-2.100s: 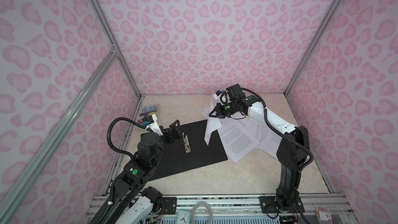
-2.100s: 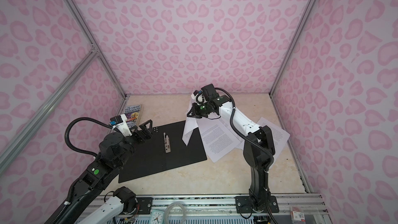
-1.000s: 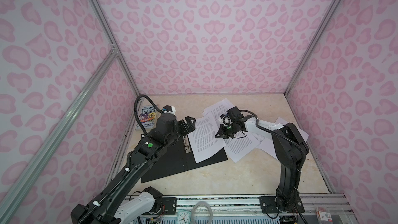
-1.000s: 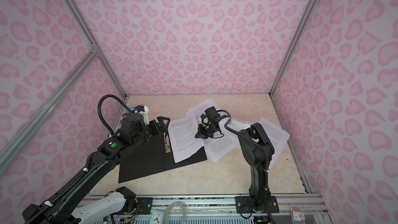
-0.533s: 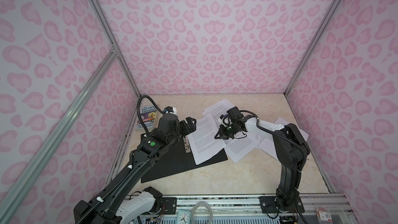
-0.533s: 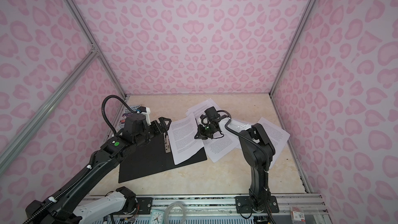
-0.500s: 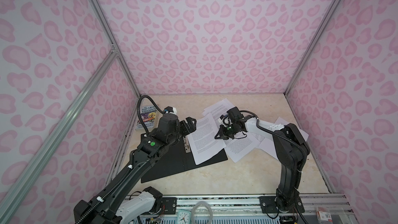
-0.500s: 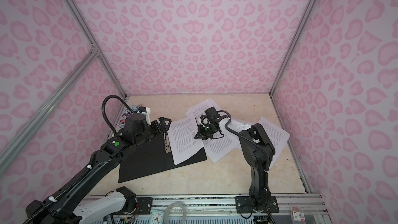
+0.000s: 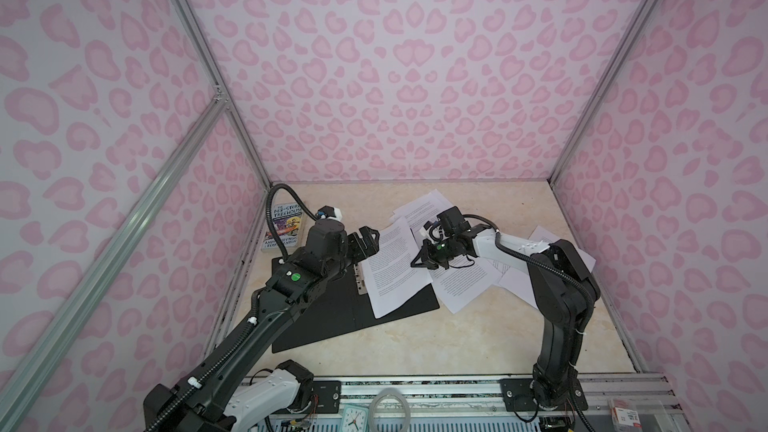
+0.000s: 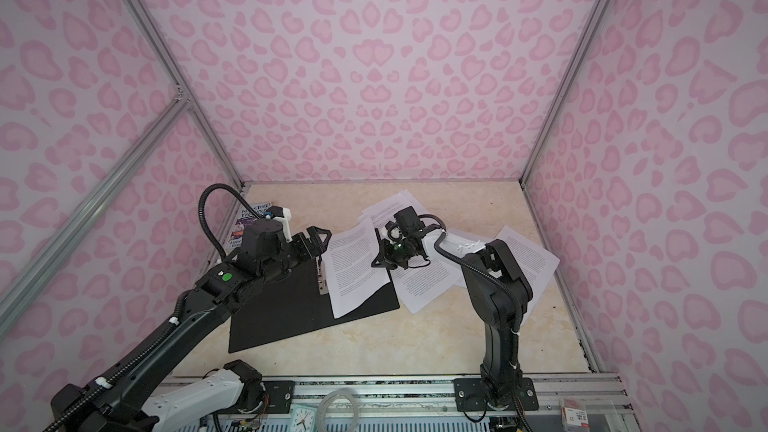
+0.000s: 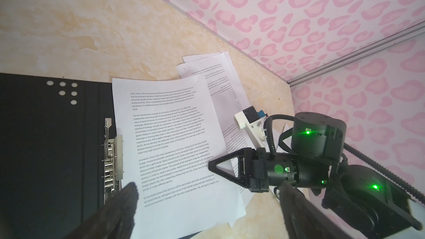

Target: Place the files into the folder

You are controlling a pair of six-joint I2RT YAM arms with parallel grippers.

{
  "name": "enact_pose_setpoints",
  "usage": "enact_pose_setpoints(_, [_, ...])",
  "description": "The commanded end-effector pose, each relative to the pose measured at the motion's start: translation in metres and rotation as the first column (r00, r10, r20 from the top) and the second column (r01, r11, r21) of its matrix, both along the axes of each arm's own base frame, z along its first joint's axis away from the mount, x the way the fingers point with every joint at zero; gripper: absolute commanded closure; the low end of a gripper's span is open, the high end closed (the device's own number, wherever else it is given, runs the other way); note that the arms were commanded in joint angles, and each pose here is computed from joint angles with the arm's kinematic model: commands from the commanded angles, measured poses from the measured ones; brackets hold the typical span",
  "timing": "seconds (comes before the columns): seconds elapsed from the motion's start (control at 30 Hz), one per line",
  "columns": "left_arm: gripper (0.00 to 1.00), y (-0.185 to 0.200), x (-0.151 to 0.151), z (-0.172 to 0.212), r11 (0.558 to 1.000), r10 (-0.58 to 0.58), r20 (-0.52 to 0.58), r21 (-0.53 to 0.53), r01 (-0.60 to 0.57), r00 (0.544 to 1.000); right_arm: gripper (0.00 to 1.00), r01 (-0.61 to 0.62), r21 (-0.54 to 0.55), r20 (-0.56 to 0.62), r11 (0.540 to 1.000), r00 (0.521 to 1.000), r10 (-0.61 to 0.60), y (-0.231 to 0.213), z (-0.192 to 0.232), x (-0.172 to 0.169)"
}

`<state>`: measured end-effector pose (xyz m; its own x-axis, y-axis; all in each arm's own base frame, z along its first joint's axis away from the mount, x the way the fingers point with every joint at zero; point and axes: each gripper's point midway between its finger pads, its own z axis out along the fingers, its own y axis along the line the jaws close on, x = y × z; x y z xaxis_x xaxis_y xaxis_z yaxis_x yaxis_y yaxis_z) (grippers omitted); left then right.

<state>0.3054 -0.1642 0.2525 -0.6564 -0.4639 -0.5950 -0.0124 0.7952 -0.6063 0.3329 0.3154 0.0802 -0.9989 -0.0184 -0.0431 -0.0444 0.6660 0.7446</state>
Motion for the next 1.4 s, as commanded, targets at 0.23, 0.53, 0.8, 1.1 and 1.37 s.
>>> enact_pose_setpoints(0.23, [0.03,-0.003,0.003,0.004,1.0,-0.011,0.029,-0.016,0.011,1.0,1.0,-0.002,-0.003,-0.012,1.0,1.0,0.002,0.011,-0.007,-0.01])
enact_pose_setpoints(0.53, [0.03,-0.002,0.002,0.002,1.0,-0.007,0.024,-0.015,0.008,1.0,1.0,-0.021,-0.013,-0.025,1.0,0.999,0.02,0.012,-0.011,-0.017])
enact_pose_setpoints(0.8, [0.03,-0.003,0.001,0.001,1.0,-0.009,0.021,-0.016,0.01,1.0,1.0,-0.046,-0.067,-0.021,0.997,0.999,0.045,0.005,-0.015,-0.02])
enact_pose_setpoints(1.1, [0.03,-0.002,0.0,-0.001,1.0,-0.008,0.018,-0.017,0.008,1.0,1.0,-0.066,-0.077,-0.026,0.995,0.998,0.064,0.005,-0.017,-0.022])
enact_pose_setpoints(1.37, [0.03,-0.002,-0.001,-0.003,1.0,-0.008,0.011,-0.014,0.008,1.0,1.0,-0.081,-0.111,-0.024,0.991,0.997,0.079,0.001,-0.022,-0.023])
